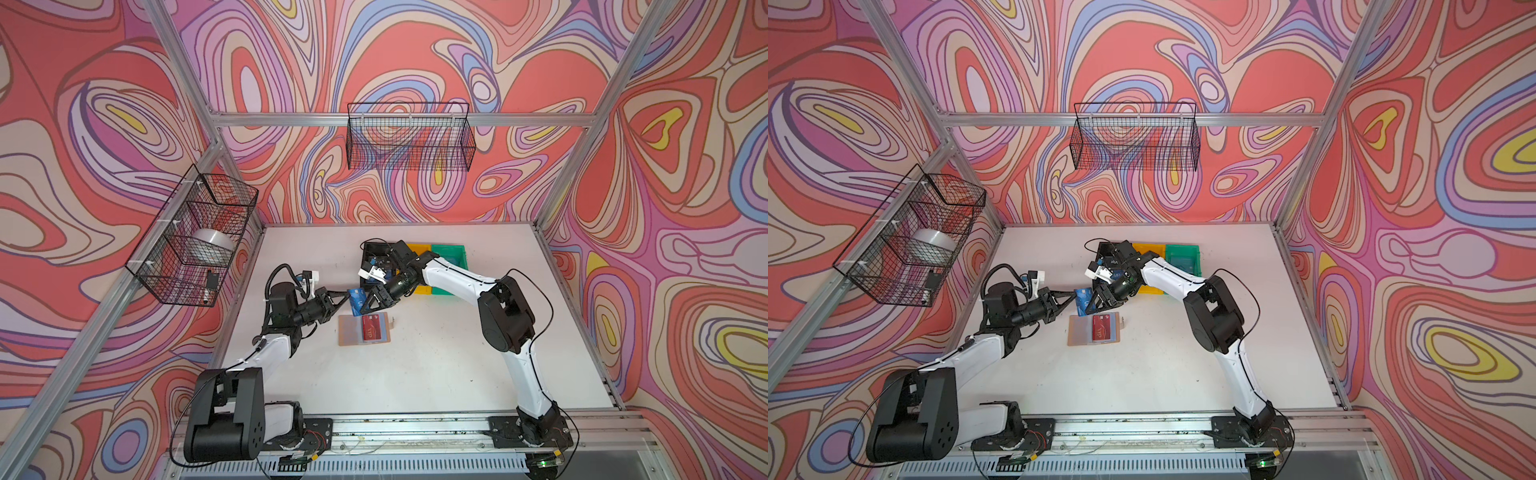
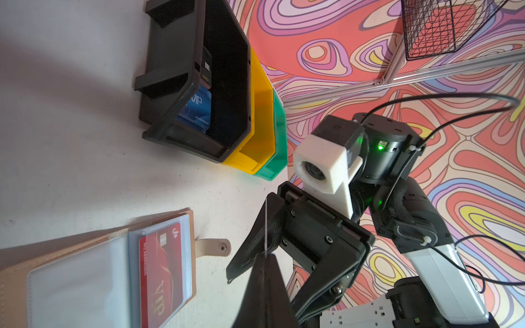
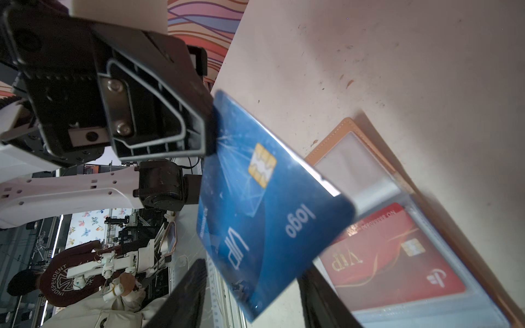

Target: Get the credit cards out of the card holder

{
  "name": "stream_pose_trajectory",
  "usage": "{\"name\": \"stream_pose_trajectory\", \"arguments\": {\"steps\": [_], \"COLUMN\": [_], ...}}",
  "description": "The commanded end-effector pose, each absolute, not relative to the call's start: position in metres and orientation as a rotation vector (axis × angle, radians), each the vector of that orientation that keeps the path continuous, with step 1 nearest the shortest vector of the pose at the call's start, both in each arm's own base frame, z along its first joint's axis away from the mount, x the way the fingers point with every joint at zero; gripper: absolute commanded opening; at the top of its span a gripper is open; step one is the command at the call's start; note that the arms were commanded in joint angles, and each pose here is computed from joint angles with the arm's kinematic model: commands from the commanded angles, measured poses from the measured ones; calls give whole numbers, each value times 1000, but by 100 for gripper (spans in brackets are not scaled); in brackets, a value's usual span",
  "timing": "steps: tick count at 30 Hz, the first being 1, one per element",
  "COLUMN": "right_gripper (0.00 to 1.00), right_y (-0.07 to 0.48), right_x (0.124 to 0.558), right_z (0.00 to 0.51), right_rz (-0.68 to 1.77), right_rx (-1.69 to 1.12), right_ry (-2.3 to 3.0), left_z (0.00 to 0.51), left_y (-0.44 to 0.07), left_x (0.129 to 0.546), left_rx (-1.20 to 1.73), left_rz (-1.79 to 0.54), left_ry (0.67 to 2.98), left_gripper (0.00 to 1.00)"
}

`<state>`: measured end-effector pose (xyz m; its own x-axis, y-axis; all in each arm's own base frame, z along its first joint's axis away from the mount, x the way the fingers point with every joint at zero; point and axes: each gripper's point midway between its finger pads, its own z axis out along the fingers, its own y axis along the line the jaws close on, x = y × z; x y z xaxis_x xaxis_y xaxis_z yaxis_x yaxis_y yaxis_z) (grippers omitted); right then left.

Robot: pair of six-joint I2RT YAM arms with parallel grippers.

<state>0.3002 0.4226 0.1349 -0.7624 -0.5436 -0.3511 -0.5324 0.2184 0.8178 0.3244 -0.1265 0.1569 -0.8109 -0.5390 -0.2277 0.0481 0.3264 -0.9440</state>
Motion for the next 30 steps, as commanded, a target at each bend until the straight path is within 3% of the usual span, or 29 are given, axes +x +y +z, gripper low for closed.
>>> {"name": "stream_pose_trajectory", "arguments": {"steps": [1, 6, 12, 21, 26, 30], "right_gripper": [51, 46, 33, 3, 0, 0], "right_y": [430, 430, 432, 429, 422, 410], "right_x": [304, 304, 302, 301, 305, 308], "right_z": [146, 149, 160, 164, 167, 156], "right_rz": [-1695, -1710, -1762, -1762, -1741, -1550], "right_rx": [1121, 1123, 1140, 1155, 1168, 1236], "right_ry": [-2419, -2411, -2372, -2362, -2365, -2433], "left_z": [157, 152, 149, 142, 134, 132], "left_y": [-131, -131, -130, -131, -127, -125], "left_x": [324, 323, 323, 315, 309, 306], "left_rx": [-408, -417, -428, -427, -434, -433], "left_rz": [-1526, -1521, -1518, -1498, -1424, -1379], "left_ry": [2068, 2076, 2087, 2136, 2203, 2234], "left_gripper": [0, 0, 0, 0, 16, 22]}}
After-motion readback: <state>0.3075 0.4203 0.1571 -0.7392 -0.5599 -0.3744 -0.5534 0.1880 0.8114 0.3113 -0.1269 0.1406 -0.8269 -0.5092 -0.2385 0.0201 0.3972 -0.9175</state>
